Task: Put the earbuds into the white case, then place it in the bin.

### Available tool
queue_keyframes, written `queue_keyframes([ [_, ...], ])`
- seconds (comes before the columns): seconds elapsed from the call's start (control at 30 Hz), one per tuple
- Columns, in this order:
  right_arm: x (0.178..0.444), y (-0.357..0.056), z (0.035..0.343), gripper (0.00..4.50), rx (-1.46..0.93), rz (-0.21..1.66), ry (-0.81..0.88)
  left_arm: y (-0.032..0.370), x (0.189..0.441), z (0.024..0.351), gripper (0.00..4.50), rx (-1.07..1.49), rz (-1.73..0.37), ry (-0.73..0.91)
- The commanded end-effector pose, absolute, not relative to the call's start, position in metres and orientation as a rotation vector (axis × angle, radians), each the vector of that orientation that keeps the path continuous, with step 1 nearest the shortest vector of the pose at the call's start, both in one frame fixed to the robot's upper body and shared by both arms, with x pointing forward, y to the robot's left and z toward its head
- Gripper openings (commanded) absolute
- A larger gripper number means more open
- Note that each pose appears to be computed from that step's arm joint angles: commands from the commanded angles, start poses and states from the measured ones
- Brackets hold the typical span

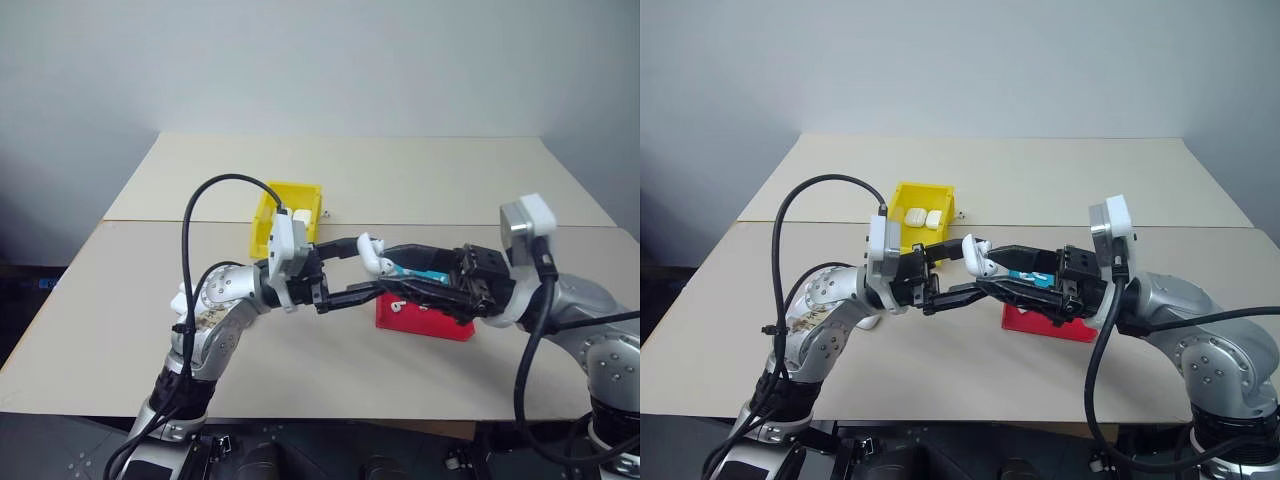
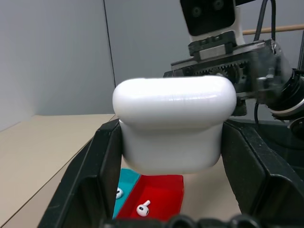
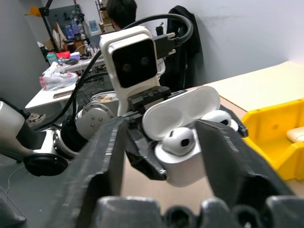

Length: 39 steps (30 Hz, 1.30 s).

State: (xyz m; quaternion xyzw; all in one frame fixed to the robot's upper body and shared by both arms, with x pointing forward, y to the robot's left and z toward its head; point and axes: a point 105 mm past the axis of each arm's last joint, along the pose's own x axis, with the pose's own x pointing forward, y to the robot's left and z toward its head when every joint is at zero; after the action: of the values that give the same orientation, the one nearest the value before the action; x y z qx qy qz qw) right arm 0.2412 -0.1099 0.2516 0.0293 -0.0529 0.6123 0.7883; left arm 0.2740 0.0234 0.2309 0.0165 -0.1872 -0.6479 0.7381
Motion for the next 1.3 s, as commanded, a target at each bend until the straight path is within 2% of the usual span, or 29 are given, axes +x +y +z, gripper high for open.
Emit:
queue_keyframes([
  [0.03, 0.243, -0.114, 0.256, 3.71, 0.035, 1.295, -0.136, 0.019, 0.262, 0.248, 2.8, 0.056, -1.47, -0.5],
  [0.3, 0.231, -0.127, 0.28, 3.71, 0.043, 1.342, -0.199, 0.024, 0.268, 0.242, 2.8, 0.067, -1.454, -0.47],
  [0.33, 0.229, -0.127, 0.285, 3.55, 0.038, 1.354, -0.206, 0.025, 0.271, 0.238, 2.8, 0.072, -1.444, -0.454],
  [0.4, 0.227, -0.124, 0.293, 3.1, 0.02, 1.37, -0.227, 0.026, 0.278, 0.23, 2.8, 0.085, -1.431, -0.429],
  [0.47, 0.228, -0.119, 0.3, 2.45, -0.024, 1.378, -0.237, 0.024, 0.283, 0.225, 2.8, 0.078, -1.426, -0.408],
  [0.63, 0.258, -0.098, 0.311, 0.57, -0.24, 1.264, -0.165, 0.018, 0.288, 0.217, 2.8, 0.088, -1.45, -0.39],
  [0.7, 0.262, -0.09, 0.311, 0.02, -0.347, 1.259, -0.138, 0.015, 0.29, 0.214, 2.8, 0.112, -1.448, -0.397],
  [1.03, 0.26, -0.07, 0.29, 0.02, -0.693, 1.373, 0.012, 0.008, 0.299, 0.223, 2.8, 0.122, -1.421, -0.458],
  [1.2, 0.281, -0.082, 0.273, 0.02, -0.755, 1.303, 0.062, 0.017, 0.296, 0.229, 2.8, 0.134, -1.398, -0.481],
  [1.3, 0.284, -0.09, 0.275, 0.02, -0.687, 1.299, 0.047, 0.022, 0.292, 0.23, 2.8, 0.144, -1.374, -0.489],
])
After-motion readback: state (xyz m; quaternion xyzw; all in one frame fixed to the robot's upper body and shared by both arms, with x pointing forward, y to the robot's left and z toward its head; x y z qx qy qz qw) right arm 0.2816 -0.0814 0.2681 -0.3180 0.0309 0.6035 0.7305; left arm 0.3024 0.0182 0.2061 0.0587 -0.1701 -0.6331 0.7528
